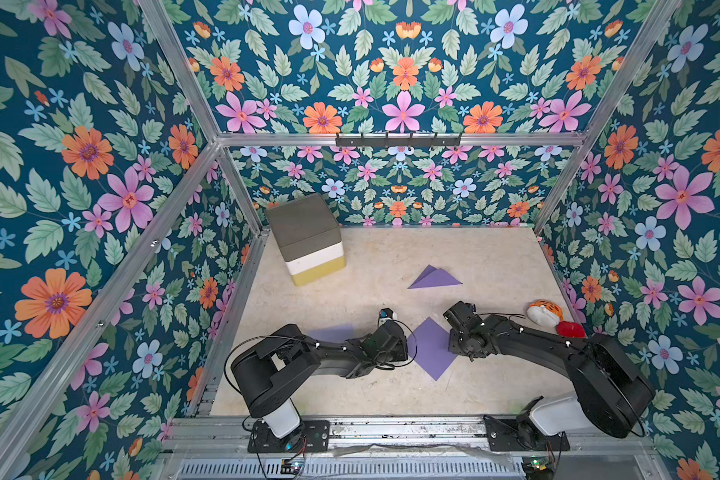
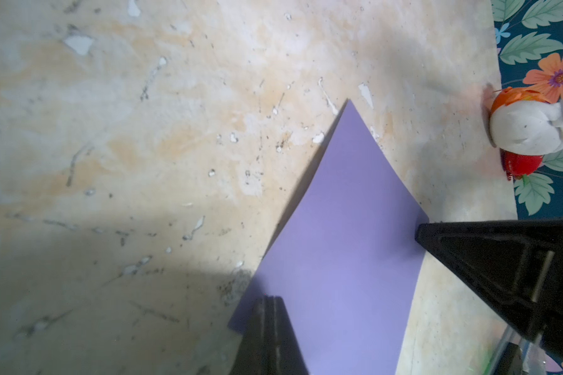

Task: Fold the square paper diagonally
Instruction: Fold the paper at the center of the board.

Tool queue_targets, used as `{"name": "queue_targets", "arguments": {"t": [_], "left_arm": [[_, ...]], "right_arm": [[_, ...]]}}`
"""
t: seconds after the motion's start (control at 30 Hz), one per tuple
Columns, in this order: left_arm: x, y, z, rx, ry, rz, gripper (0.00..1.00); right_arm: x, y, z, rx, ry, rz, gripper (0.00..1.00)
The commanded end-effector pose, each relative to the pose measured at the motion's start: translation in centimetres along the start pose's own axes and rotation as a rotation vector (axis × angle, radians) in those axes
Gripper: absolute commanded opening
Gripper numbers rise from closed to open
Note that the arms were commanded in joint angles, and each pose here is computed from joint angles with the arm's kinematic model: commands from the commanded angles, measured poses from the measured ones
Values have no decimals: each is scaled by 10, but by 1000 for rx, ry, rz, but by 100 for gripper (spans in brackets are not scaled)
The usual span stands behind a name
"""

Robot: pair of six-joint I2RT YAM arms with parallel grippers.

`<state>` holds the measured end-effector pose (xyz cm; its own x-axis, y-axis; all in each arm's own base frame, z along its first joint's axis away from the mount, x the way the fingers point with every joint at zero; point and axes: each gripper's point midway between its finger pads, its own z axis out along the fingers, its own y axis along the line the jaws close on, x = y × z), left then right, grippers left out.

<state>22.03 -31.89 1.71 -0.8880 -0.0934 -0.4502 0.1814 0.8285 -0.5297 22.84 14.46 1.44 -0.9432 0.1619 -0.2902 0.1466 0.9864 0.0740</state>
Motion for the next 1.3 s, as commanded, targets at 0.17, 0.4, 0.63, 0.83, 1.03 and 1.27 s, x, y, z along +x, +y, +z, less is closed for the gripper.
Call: {"name": "queue_targets", "arguments": {"t": [0.17, 0.4, 0.63, 0.83, 1.03, 1.27], "left_arm": [[23, 40, -2, -158, 78, 10, 0], [23, 41, -2, -158, 77, 9, 0], [22, 39, -2, -154, 75, 9, 0], [23, 39, -2, -152, 79, 11, 0], [22, 38, -1, -151, 78, 11, 0], [22, 38, -1, -153, 79, 12, 0]], "right_arm": [[1, -14, -3, 59, 7, -11, 39], [0, -7, 0, 40, 17, -21, 36], [4, -5, 5, 29, 40, -26, 29], [3, -2, 8, 28, 44, -32, 22], [1, 1, 8, 21, 42, -33, 13], [-18, 31, -12, -149, -38, 14, 13]]}}
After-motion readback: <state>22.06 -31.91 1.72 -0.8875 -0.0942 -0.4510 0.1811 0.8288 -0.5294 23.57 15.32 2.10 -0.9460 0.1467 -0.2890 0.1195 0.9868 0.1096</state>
